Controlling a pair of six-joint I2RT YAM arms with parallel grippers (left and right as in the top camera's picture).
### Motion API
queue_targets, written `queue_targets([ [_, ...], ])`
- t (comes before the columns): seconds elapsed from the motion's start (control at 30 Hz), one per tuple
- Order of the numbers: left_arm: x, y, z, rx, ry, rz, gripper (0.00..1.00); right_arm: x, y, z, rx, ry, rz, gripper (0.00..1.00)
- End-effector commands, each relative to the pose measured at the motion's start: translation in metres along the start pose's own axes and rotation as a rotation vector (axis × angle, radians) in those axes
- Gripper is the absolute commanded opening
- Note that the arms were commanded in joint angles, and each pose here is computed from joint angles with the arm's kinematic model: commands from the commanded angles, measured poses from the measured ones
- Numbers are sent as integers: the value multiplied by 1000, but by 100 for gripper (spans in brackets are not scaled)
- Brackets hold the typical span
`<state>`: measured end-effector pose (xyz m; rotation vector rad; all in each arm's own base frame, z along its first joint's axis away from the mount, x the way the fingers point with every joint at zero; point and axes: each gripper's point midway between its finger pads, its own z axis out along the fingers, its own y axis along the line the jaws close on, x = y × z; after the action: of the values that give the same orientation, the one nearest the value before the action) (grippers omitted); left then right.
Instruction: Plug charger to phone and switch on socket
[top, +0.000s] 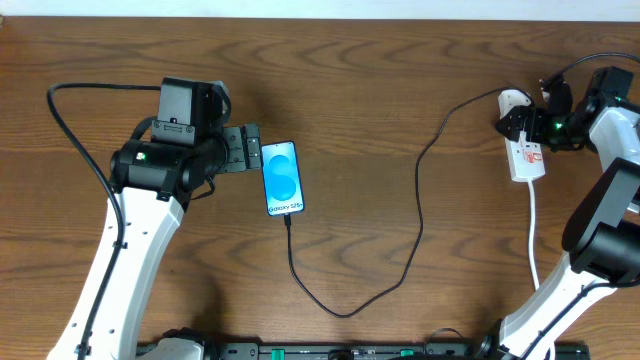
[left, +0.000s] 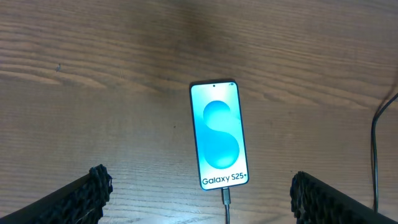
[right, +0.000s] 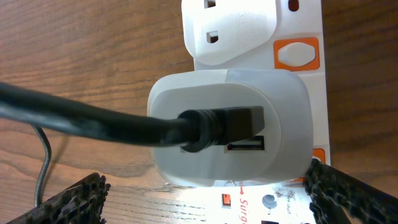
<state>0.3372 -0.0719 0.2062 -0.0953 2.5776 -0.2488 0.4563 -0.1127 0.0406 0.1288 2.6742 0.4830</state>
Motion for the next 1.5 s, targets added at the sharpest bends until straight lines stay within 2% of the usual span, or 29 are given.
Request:
queue_targets([
  [0.0, -6, 1, -4, -11, -19, 19, 94, 11, 25, 13, -115, 27, 20, 99],
  [0.37, -6, 1, -4, -11, -19, 20, 94, 12, 41, 11, -204, 10, -103, 99],
  [0.97, -6, 1, -4, -11, -19, 19, 94, 13, 42, 11, -207, 15, -52, 99],
  [1.47, -6, 1, -4, -11, -19, 20, 94, 13, 65, 17, -275, 16, -75, 99],
])
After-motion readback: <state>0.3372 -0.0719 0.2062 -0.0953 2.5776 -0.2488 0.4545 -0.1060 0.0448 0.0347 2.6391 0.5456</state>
